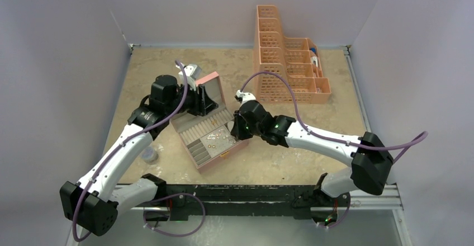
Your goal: Organize the mixed jewelry
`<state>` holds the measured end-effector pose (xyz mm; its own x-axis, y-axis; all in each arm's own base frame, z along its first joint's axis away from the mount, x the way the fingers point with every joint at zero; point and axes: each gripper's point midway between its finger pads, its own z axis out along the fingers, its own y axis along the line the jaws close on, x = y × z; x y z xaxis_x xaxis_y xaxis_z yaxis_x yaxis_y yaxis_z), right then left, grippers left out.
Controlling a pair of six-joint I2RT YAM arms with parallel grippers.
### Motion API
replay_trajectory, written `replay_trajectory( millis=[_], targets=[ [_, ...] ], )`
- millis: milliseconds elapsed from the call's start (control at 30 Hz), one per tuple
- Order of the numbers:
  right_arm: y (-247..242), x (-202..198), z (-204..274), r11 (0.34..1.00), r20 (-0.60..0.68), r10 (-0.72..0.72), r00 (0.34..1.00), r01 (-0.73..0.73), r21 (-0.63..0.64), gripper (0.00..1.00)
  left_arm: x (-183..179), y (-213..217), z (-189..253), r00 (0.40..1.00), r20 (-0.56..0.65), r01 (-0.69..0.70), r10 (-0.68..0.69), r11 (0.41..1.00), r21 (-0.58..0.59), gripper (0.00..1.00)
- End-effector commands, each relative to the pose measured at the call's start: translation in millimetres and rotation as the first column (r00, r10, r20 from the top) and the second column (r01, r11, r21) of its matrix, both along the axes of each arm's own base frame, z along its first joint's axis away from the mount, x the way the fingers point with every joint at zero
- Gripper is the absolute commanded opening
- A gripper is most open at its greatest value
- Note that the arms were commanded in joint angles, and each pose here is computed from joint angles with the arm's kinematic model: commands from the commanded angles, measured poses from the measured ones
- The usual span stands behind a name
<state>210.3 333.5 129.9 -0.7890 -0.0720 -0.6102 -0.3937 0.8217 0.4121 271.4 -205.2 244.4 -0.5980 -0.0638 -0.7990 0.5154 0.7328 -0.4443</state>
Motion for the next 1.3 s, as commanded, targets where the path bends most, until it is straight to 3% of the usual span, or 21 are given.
replay_trajectory(
  millis=[0,433,800,1267],
  targets=[
    [9.0,0.3,18.8,0.998,0.037,0.022,0.999,-0.024,0.061,0.00,1.0,1.4,12.4,0.999,0.043,-0.020,0.021,0.999,-0.026,0.43],
    [12.7,5.5,63.7,0.986,0.142,0.023,0.990,-0.046,0.159,0.00,-11.6,5.5,2.2,0.999,-0.003,-0.037,0.037,0.998,-0.044,0.43],
    [14.1,0.1,98.1,0.968,0.178,0.033,0.984,-0.076,0.241,0.00,-38.4,-1.5,-16.3,0.998,-0.014,0.061,-0.063,0.994,-0.093,0.43],
    [12.6,-1.9,150.7,0.933,0.241,0.004,0.970,-0.090,0.350,0.00,-39.1,-5.6,-15.8,0.997,-0.025,0.065,-0.069,0.990,-0.127,0.42]
  ],
)
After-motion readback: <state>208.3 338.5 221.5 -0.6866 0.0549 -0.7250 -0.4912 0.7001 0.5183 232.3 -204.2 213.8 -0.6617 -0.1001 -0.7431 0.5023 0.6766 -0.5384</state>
